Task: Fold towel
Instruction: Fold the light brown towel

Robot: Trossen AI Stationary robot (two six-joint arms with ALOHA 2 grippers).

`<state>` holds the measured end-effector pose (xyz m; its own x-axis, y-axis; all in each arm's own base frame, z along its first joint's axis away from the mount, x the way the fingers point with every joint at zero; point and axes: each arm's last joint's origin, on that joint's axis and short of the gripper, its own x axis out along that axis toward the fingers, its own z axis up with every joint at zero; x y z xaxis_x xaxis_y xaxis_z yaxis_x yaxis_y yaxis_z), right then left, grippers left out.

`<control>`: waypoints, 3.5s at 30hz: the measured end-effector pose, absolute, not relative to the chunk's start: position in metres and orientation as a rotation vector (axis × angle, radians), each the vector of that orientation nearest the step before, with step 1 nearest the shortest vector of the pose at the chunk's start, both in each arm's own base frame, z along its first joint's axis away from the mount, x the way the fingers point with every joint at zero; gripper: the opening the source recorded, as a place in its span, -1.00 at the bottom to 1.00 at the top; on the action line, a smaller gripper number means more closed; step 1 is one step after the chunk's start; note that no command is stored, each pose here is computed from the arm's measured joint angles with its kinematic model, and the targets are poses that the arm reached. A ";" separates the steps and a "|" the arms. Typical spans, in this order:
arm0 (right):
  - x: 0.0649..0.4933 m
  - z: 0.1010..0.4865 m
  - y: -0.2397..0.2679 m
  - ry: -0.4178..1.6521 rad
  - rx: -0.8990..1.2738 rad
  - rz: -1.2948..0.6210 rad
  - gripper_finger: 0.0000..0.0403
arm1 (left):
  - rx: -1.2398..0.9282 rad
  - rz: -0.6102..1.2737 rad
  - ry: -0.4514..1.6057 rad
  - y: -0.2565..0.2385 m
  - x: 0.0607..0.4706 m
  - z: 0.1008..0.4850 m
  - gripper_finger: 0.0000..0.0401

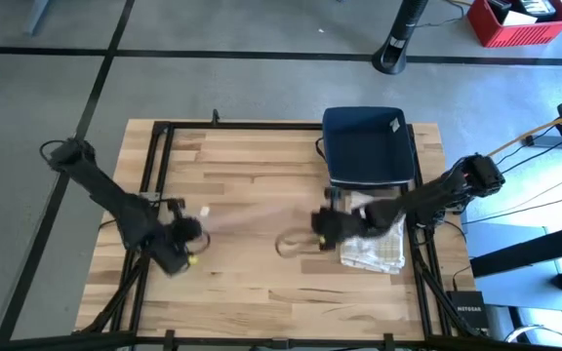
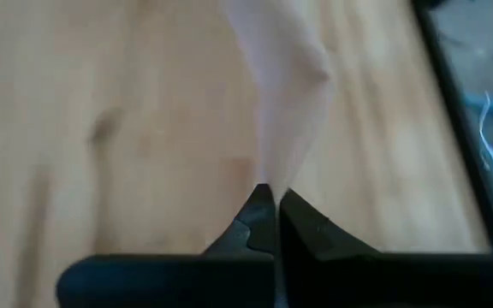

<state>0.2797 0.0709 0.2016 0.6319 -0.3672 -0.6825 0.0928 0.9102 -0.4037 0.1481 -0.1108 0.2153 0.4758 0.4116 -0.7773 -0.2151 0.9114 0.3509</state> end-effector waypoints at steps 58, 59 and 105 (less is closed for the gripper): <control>0.314 0.147 0.133 0.781 -0.153 0.193 0.18 | -0.541 0.180 1.187 -0.205 0.140 0.193 -0.21; 0.316 0.139 0.134 0.797 -0.178 0.194 0.18 | -0.546 0.198 1.202 -0.209 0.138 0.188 -0.21; 0.333 0.120 0.114 0.706 -0.144 -0.149 0.17 | -0.333 0.759 1.073 -0.212 0.120 0.140 -0.21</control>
<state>0.3334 0.1141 0.1196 0.7515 -0.1841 -0.6336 0.0871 0.9796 -0.1813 0.1200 -0.2115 0.1401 0.2611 0.3941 -0.8812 -0.6999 0.7059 0.1083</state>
